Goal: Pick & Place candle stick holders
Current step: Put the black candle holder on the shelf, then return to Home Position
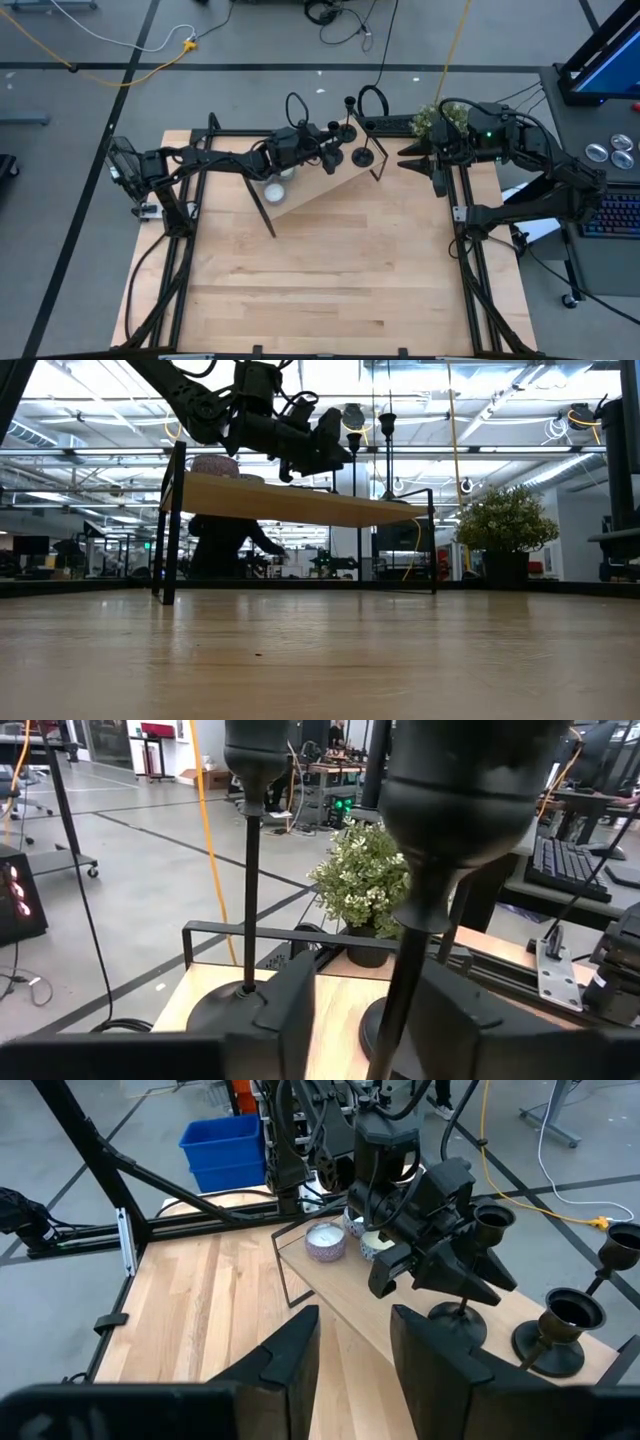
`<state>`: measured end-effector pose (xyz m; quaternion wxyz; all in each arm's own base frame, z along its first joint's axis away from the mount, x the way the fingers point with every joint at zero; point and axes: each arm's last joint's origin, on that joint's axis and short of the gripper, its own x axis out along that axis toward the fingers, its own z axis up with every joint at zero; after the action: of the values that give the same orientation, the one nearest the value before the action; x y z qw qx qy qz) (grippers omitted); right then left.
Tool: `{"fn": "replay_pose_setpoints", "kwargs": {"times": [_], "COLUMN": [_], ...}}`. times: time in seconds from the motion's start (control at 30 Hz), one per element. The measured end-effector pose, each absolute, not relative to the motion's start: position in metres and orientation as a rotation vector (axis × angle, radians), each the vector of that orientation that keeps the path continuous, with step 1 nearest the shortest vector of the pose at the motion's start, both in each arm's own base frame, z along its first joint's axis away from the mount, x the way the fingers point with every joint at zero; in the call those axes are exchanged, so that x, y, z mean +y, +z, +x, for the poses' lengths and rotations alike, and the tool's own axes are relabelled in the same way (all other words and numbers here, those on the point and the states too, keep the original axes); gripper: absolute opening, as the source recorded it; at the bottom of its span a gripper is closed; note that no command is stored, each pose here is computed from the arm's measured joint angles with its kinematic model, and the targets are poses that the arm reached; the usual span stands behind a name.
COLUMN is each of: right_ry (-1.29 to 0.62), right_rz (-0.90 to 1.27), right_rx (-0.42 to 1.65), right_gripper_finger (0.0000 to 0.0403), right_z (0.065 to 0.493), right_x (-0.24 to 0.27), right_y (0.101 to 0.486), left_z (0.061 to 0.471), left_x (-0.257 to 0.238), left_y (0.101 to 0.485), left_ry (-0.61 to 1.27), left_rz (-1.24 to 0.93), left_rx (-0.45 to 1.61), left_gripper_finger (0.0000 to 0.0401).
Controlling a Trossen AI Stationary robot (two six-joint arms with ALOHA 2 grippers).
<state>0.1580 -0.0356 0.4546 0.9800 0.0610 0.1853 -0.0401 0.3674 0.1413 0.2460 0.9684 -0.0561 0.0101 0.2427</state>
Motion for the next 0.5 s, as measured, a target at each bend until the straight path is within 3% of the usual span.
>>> {"fn": "replay_pose_setpoints", "kwargs": {"times": [0.23,0.5], "right_ry": [-0.081,-0.08], "right_rz": [0.123,0.123], "right_rx": [0.373,0.373], "right_gripper_finger": [0.0116,0.0116], "right_z": [0.158,0.158], "right_x": [-0.036,-0.036], "right_y": [0.455,0.455], "left_z": [0.366,0.359], "left_x": [0.141,0.139], "left_y": [0.248,0.262], "left_ry": [0.49,0.503], "left_rz": [-0.089,-0.028], "left_rx": [0.023,0.032], "left_gripper_finger": [0.0206,0.0253]}}
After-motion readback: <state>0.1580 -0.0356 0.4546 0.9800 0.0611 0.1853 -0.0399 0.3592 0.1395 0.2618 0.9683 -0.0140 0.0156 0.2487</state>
